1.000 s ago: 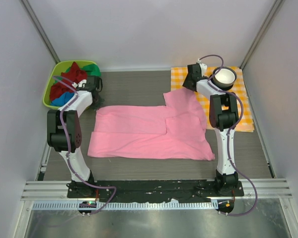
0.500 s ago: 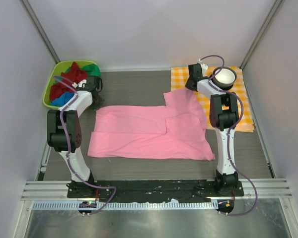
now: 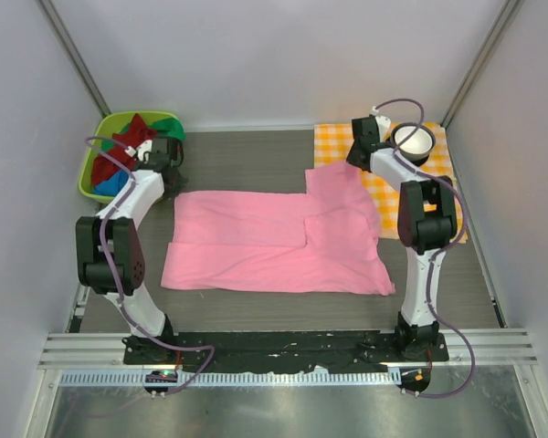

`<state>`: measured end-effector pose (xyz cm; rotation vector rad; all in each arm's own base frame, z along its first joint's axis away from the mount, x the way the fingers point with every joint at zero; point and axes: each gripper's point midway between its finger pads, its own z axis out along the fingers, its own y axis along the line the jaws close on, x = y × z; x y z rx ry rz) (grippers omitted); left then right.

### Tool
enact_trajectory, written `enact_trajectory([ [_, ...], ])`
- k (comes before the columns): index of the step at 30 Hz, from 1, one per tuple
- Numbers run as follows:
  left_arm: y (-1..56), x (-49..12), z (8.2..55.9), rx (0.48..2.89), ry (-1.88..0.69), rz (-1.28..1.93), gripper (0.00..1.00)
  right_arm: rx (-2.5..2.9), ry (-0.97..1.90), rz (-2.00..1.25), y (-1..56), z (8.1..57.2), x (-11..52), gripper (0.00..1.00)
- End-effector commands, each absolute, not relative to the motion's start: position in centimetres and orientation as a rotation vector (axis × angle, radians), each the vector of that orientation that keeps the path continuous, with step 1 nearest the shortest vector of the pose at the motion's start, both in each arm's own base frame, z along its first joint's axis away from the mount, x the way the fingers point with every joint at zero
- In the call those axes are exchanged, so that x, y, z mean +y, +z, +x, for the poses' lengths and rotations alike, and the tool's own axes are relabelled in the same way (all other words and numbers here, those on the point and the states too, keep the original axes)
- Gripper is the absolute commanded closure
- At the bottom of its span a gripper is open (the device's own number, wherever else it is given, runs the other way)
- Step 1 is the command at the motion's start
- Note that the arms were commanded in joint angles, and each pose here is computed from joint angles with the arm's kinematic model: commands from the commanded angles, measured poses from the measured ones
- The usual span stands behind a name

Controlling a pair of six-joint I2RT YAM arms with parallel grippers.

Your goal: Fold and stack the t-shirts

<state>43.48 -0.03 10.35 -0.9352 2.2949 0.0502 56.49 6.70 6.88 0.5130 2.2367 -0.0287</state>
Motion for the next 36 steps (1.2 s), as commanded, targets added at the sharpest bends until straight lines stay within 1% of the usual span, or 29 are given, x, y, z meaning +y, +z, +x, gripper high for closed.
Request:
enact_trajectory([
  [1,13.4,0.1,42.8,2.216,0.015,-0.906,1.0,2.013,0.002,0.524,18.8,54.4,5.6,0.99],
  [3,13.7,-0.1,41.8,2.208,-0.013,-0.906,1.0,2.028,-0.011,0.531,18.8,52.4,5.2,0.99],
  [4,13.7,-0.2,41.5,2.207,-0.018,-0.909,1.0,1.993,0.001,0.546,20.9,51.1,4.8,0.99],
  [5,13.4,-0.3,40.7,2.215,-0.027,-0.908,1.0,2.013,-0.014,0.551,20.1,49.8,4.6,0.99],
  [6,13.3,-0.3,40.2,2.213,-0.028,-0.912,1.0,2.01,-0.018,0.557,20.3,48.9,4.3,0.99],
  [7,13.3,-0.2,39.9,2.205,-0.032,-0.916,1.0,1.971,0.0,0.567,22.3,47.7,4.1,0.99],
  [8,12.9,-0.1,38.8,2.205,-0.03,-0.919,1.0,1.996,-0.008,0.563,21.3,46.5,4.0,0.99],
  [11,11.8,0.2,36.9,2.203,-0.012,-0.948,1.0,1.982,-0.036,0.576,22.3,43.3,3.2,0.99],
  [17,11.8,0.7,34.7,2.201,0.02,-0.956,1.0,1.998,-0.029,0.588,22.6,38.0,3.1,0.99],
  [26,12.0,1.7,31.7,2.218,0.09,-0.94,1.0,2.07,-0.103,0.628,20.0,31.1,2.8,0.99],
  [36,7.7,1.7,27.9,2.314,0.141,-0.988,1.0,2.177,-0.169,0.688,15.5,25.3,2.9,0.99],
])
